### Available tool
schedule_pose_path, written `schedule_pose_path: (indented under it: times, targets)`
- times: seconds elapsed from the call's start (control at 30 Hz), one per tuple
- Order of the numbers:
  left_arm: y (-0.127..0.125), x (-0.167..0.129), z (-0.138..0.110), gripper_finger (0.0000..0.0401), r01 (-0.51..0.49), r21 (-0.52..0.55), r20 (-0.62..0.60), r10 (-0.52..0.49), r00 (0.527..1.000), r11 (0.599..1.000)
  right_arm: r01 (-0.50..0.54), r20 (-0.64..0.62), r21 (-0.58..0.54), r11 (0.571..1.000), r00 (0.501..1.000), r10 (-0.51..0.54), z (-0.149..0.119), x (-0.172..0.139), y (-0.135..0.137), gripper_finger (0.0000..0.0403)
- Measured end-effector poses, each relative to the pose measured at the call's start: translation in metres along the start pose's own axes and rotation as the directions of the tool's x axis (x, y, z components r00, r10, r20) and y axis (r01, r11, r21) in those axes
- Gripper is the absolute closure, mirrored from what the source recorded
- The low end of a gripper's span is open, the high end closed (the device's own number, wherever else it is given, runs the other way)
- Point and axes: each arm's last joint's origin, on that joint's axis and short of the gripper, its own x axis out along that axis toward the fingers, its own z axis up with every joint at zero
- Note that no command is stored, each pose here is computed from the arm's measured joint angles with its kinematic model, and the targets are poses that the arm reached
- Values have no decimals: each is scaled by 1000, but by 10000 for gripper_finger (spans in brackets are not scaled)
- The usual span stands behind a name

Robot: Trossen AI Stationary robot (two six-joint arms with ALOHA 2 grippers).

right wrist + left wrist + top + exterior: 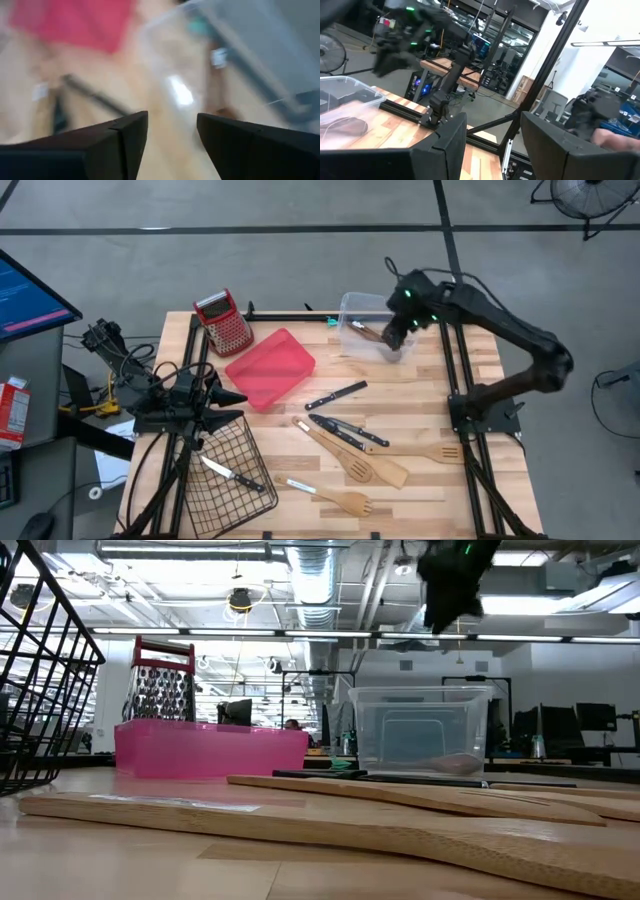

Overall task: Pick & Place Kitchen Items
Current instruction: Put the wooden slotted spatula into the red bin

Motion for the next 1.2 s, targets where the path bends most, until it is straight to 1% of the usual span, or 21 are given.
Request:
schedule_pose_path:
  times: [0.07,0.17,0.23,0.3,0.4,0.5,0.57,0.67,0.73,0.8,0.9,1.0,1.1,1.2]
  targets:
    - [0,0,0,233,0,0,0,0,1000,1000,-52,-47,-12,999,998,51,-13,-11,21,224]
    - [0,0,0,233,0,0,0,0,1000,1000,-102,-183,-52,993,979,91,-39,-21,55,231]
    - [0,0,0,233,0,0,0,0,1000,1000,-88,-256,-92,992,965,62,-55,-23,77,232]
    - [0,0,0,233,0,0,0,0,1000,1000,-69,-294,-148,987,956,23,-72,-23,100,230]
    - [0,0,0,233,0,0,0,0,1000,1000,-55,-348,-201,978,937,-19,-102,-12,126,216]
    - [0,0,0,233,0,3,-3,0,1000,1000,-45,-392,-191,981,919,-34,-130,9,146,192]
    - [0,0,0,233,0,3,-2,0,1000,1000,-65,-415,-182,981,910,-17,-146,26,158,175]
    - [0,0,0,233,-1,3,-3,1,1000,1000,-77,-477,-183,980,879,-20,-169,54,171,156]
    - [0,0,-1,233,-1,6,-5,1,1000,1000,-82,-512,-188,979,858,-27,-181,72,178,151]
    - [0,0,-1,233,-1,5,-5,1,1000,1000,-71,-551,-226,971,832,-68,-193,89,181,150]
    - [0,0,-1,233,-1,6,-5,1,1000,1000,-75,-575,-282,956,811,-106,-205,111,185,149]
    - [0,0,-1,233,6,5,-7,-6,1000,1000,-100,-602,-340,935,787,-135,-216,128,187,149]
    - [-1,0,-1,233,24,3,-14,-24,1000,1000,-181,-629,-374,910,770,-105,-225,139,196,149]
    - [-1,0,-1,233,25,4,-14,-25,1000,1000,-199,-630,-399,895,768,-110,-231,146,202,149]
